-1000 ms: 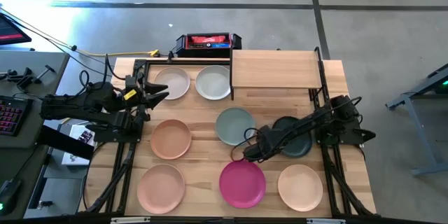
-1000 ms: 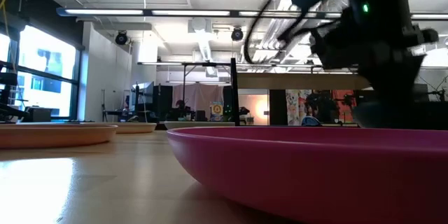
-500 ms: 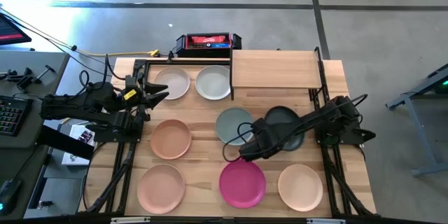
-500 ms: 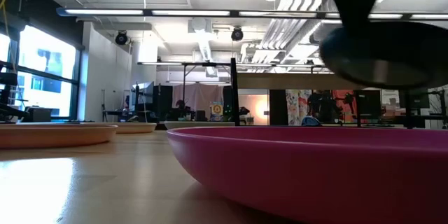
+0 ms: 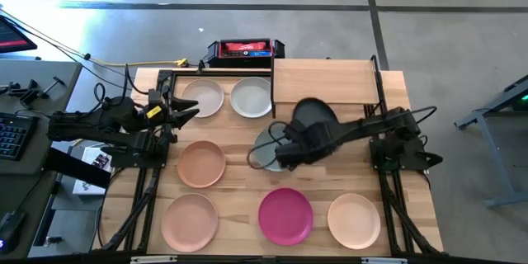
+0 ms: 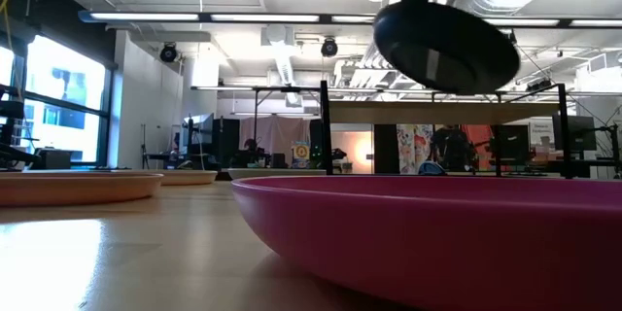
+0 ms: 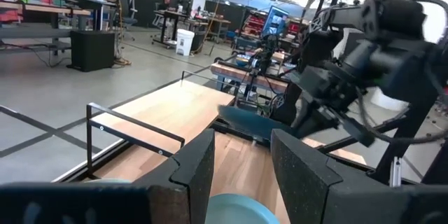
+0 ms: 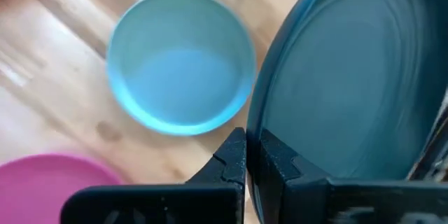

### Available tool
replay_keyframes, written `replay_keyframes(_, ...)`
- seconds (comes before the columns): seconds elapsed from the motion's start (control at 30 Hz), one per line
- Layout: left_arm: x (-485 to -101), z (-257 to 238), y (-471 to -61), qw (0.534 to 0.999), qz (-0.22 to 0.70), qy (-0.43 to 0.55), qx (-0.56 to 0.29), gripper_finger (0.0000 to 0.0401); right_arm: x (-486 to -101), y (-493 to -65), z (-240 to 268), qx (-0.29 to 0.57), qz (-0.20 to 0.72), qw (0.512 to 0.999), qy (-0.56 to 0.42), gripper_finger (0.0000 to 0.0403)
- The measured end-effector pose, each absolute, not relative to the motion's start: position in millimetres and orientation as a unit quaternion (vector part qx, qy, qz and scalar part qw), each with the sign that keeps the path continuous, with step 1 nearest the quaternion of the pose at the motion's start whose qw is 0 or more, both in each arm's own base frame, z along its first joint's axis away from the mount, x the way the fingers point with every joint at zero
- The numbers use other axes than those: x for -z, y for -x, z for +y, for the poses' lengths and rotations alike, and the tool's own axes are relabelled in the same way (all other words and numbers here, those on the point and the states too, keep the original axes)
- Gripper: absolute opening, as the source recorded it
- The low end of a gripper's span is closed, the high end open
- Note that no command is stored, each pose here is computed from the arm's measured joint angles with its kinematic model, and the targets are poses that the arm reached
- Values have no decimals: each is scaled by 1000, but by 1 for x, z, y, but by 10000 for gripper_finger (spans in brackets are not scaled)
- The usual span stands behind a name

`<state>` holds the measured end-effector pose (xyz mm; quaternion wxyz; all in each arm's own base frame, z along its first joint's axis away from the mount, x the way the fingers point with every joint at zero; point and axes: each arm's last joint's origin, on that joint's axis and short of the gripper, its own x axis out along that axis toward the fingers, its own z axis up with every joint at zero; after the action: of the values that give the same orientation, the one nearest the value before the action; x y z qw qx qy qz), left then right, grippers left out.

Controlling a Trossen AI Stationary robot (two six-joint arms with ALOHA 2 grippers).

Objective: Place and stack plates onto a shelf
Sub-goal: Put the black plate on the shelf

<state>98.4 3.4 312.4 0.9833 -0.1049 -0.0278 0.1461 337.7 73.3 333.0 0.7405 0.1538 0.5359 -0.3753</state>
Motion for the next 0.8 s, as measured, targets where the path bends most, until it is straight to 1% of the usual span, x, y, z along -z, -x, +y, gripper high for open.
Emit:
replay_keyframes(0.27,-311,3,-98,983,-22,104,-148,131,-333,-344,32,366,562,736,-91,0)
replay_keyframes(0.47,-311,5,-98,979,-23,103,-174,131,-336,-342,3,358,581,729,-61,0)
replay_keyframes(0.6,-311,6,-97,975,-25,102,-193,131,-345,-324,-16,365,581,725,-59,0)
replay_keyframes(0.8,-311,8,-97,968,-28,102,-227,131,-352,-285,-39,397,576,711,-74,0)
